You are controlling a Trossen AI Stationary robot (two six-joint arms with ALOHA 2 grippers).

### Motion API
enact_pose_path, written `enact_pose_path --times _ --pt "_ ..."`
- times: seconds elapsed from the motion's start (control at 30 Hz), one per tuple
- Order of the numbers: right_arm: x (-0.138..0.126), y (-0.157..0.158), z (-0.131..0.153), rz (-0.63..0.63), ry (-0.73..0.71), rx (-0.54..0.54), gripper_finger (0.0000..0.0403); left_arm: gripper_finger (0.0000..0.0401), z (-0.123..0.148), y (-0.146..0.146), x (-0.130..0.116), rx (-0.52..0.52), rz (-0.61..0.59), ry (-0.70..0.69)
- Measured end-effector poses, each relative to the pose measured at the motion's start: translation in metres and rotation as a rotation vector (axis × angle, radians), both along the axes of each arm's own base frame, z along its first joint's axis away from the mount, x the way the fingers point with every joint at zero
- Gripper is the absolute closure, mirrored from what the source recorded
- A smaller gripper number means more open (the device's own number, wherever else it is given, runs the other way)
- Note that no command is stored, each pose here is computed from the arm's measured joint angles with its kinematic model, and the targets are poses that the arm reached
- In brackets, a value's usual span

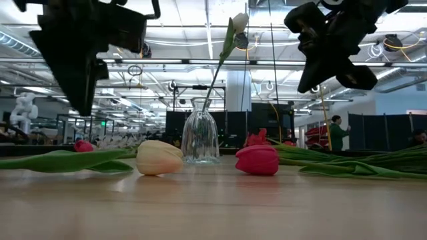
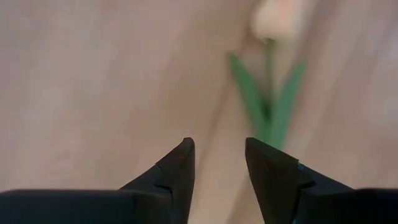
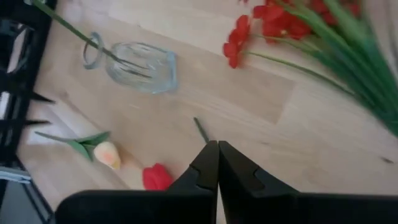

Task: Sort flowers into vase by color
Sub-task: Put the yellow tulip into the transparent vase

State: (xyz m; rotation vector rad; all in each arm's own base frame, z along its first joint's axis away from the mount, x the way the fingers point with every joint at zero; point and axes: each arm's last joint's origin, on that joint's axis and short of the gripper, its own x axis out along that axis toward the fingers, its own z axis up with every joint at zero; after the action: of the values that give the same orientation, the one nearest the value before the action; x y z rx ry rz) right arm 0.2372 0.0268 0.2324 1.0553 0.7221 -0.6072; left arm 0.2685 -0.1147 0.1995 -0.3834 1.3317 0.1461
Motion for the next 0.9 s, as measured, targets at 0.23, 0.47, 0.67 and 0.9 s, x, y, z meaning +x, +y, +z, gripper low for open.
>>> enact_pose_path --times 0.23,0.47,0.67,0.9 --pt "-0.001 0.011 -0.004 0.117 0.038 0.044 0.0403 0.0306 -0.024 -0.027 0.012 -0.112 0.047 0.005" --pt "-0.004 0.023 -0.003 0.192 0.035 0.027 0.0403 0.0326 -0.045 -0.039 0.011 -0.069 0.072 0.056" --pt "-0.005 0.032 -0.003 0.245 0.035 0.013 0.0403 0.0326 -0.067 -0.043 0.014 -0.028 0.068 0.117" --pt "-0.009 0.043 -0.003 0.306 0.036 0.002 0.0403 0.0348 -0.078 -0.045 0.016 -0.017 0.079 0.139"
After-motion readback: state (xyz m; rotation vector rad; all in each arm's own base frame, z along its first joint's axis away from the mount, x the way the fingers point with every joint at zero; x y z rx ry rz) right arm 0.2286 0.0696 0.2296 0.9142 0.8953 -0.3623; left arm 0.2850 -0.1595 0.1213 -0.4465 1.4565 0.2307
